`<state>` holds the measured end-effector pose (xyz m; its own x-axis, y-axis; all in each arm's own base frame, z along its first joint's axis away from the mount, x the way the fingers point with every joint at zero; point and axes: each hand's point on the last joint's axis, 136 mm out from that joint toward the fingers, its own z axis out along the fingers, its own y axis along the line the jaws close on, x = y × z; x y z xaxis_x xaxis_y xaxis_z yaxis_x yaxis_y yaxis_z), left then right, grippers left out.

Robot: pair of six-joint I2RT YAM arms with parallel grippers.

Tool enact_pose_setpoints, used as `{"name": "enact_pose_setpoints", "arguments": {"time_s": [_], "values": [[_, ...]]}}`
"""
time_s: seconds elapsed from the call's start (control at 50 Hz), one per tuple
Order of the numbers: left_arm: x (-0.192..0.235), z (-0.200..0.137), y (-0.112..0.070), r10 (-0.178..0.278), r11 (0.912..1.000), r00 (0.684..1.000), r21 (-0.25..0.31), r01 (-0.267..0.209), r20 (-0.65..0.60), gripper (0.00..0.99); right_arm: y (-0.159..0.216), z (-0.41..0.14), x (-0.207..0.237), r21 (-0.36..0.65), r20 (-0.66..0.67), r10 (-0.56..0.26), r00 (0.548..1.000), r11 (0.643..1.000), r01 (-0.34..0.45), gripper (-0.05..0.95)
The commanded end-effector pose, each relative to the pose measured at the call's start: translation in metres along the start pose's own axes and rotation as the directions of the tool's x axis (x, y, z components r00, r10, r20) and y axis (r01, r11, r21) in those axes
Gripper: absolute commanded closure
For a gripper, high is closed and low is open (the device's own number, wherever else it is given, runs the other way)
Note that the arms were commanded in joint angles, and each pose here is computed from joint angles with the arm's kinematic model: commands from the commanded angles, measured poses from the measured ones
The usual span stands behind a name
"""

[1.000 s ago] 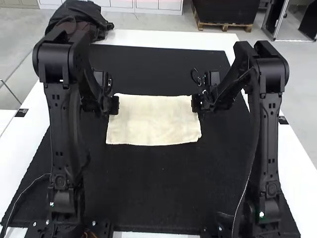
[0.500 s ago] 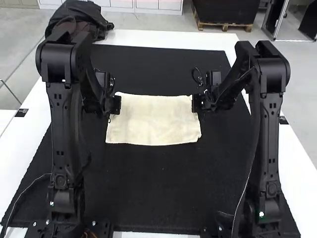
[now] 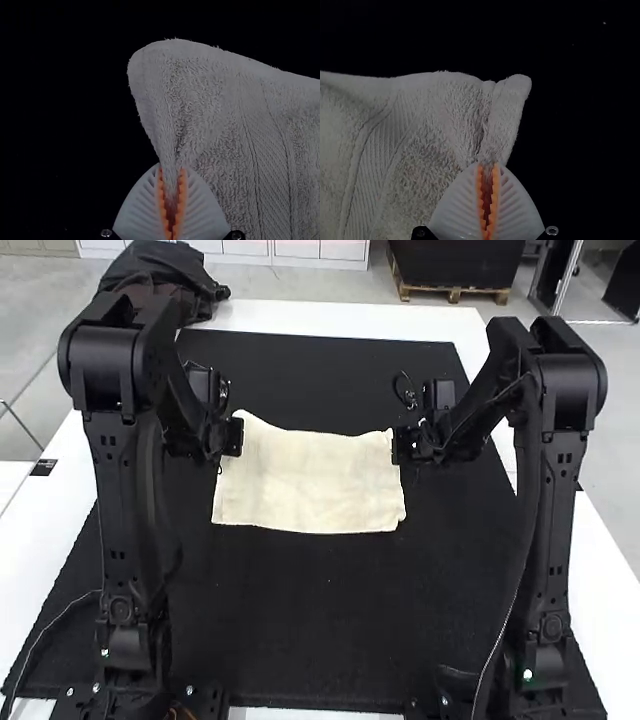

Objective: Fold the towel.

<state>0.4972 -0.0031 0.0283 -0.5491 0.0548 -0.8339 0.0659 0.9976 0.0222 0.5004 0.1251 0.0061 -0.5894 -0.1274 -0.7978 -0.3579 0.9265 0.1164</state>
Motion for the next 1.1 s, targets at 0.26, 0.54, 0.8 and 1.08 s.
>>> {"name": "enact_pose_setpoints", "arguments": {"time_s": [0.26, 0.54, 0.8, 1.08], "values": [[-0.012, -0.021, 0.005, -0.002, 0.9998, 1.000, -0.018, 0.003, 0.026, 0.970, -0.001, -0.031, -0.039, -0.016, 0.093, 0.024, 0.995, 1.000, -0.023, 0.93], [-0.006, -0.036, 0.005, -0.003, 0.9998, 1.000, -0.019, 0.003, 0.023, 0.970, 0.005, -0.047, -0.035, -0.050, 0.071, 0.056, 0.996, 0.997, -0.053, 0.93], [-0.001, -0.046, 0.002, -0.011, 0.9999, 1.000, -0.003, 0.011, -0.028, 0.970, 0.006, -0.065, -0.029, -0.075, 0.037, 0.113, 0.993, 0.991, -0.110, 0.93], [-0.015, -0.060, 0.002, -0.013, 0.9999, 1.000, -0.001, 0.013, -0.008, 0.970, 0.013, -0.084, -0.032, -0.098, 0.018, 0.122, 0.992, 0.988, -0.120, 0.93]]}}
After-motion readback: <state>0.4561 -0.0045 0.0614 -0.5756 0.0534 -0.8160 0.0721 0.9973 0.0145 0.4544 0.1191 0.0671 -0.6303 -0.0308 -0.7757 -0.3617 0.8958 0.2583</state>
